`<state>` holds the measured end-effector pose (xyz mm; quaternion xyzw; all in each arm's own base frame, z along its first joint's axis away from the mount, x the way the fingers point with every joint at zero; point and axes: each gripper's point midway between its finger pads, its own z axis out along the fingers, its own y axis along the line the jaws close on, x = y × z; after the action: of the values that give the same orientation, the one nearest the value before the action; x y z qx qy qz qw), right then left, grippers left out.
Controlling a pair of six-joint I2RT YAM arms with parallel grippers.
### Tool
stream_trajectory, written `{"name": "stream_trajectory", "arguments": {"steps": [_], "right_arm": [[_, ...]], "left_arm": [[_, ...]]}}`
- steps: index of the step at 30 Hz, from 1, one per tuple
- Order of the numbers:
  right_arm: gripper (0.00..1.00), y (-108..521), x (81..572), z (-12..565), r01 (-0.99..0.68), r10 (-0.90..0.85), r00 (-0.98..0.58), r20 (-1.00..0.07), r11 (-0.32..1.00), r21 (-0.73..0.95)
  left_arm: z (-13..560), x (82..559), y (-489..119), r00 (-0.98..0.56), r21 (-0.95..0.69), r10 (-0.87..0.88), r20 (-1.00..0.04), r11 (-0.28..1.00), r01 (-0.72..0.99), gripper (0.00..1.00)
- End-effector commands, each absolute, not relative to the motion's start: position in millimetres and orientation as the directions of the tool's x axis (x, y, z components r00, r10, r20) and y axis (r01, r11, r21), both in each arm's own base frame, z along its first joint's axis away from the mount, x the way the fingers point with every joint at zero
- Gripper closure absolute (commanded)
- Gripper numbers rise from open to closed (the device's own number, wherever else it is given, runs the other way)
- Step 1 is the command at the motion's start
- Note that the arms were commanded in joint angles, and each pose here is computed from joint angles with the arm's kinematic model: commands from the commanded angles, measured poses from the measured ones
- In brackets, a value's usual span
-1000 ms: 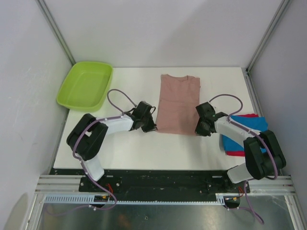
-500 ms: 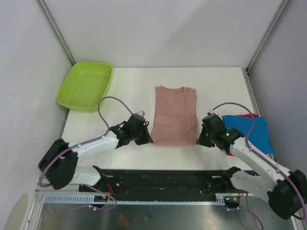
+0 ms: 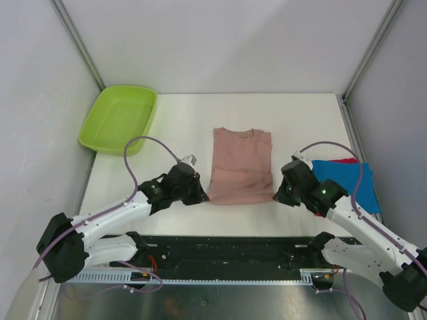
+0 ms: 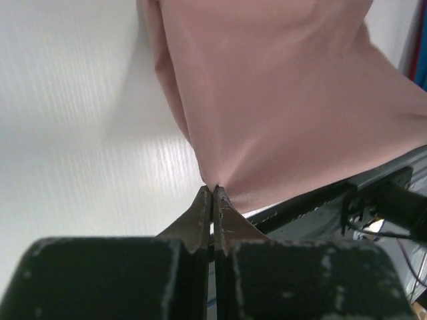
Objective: Fold and stack the t-shirts
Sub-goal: Grab one side of the 2/3 rectangular tshirt with both arms, then fold the long partially folded tshirt into a neat square
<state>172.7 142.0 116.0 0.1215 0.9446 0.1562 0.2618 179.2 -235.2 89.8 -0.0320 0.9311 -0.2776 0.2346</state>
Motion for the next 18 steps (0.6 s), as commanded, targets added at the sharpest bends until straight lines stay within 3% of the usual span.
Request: {"name": "stream_trajectory", "arguments": {"steps": [1,9,18], "right_arm": [[1.0,129.0,221.4,161.4,0.199,0.372,-0.73,-0.573,0.918,0.342],[1.0,121.7,329.3,189.5,0.221,0.443,-0.633,-0.635,0.89,0.4],[1.0,115.7,443.6,192.2,0.22,0.496,-0.532,-0.686,0.864,0.453]], "left_arm": [[135.0,227.6,-240.0,-0.816,-0.536,-0.272,-0.511,0.842,0.055,1.0],[190.2,339.8,-247.3,-0.719,-0.542,-0.379,-0.582,0.84,-0.004,1.0],[192.1,443.0,-251.2,-0.681,-0.522,-0.406,-0.61,0.852,-0.039,1.0]]}}
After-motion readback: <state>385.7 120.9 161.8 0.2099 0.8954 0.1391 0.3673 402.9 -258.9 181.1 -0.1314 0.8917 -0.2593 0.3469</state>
